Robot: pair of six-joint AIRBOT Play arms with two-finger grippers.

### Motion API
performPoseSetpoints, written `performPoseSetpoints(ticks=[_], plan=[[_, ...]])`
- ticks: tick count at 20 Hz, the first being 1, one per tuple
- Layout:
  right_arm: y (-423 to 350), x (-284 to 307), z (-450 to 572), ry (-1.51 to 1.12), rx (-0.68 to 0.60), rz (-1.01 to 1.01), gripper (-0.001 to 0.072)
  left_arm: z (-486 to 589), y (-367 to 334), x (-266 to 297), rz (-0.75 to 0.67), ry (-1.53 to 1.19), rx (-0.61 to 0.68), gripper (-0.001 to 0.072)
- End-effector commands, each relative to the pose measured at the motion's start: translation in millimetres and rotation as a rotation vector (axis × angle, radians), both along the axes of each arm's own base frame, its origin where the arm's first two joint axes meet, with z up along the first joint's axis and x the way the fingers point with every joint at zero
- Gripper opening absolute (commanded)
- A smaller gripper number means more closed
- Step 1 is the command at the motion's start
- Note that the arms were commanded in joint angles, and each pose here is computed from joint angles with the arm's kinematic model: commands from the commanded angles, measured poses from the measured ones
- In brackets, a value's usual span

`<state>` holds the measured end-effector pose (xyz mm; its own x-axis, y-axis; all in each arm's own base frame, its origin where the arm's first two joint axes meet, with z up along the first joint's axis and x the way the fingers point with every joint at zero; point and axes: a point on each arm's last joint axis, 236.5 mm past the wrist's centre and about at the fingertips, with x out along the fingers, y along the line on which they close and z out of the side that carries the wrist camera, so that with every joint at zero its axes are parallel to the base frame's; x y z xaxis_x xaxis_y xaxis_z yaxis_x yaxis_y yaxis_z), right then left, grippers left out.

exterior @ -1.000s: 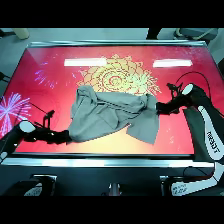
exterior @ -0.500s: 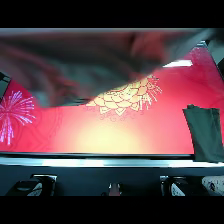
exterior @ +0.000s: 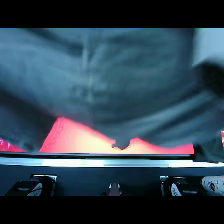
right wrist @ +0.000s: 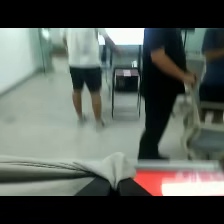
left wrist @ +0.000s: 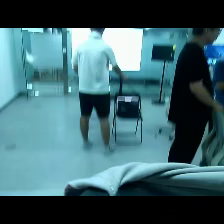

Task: Fold the shirts.

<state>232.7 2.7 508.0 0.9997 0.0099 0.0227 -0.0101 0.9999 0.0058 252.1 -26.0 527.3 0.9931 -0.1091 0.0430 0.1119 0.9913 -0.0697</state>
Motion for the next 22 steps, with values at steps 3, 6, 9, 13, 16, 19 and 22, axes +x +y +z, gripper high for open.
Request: performPoseSetpoints(ticks=[3, 6, 9, 13, 16, 19, 22], plan=[[-22.4, 81.5, -192.7, 0.793, -0.023, -0.024, 0.0025, -197.7, 1.5, 100.5, 0.001, 0.643, 0.049, 0.0021], [-25.4, 154.9, -305.9, 1.1, 0.017, 0.008, 0.0024, -337.9, 1.9, 151.2, -0.017, 0.966, 0.084, 0.0021], [-28.0, 235.5, -408.0, 1.194, 0.085, 0.005, 0.0024, -457.1, 0.5, 184.4, -0.025, 1.215, 0.083, 0.0021], [-5.3, 306.7, -490.0, 1.146, 0.258, 0.055, 0.0025, -534.1, -3.3, 242.7, -0.028, 1.268, 0.058, 0.0022], [9.8, 341.5, -511.2, 1.061, 0.392, 0.077, 0.0025, -553.3, -6.4, 284.4, -0.03, 1.224, 0.041, 0.0022], [12.4, 346.0, -517.6, 1.058, 0.425, 0.076, 0.0025, -547.4, -2.7, 310.2, -0.039, 1.172, 0.061, 0.0021], [7.7, 293.9, -504.2, 1.24, 0.289, 0.105, 0.0026, -519.4, 13.3, 290.1, -0.068, 1.242, 0.11, 0.0022]])
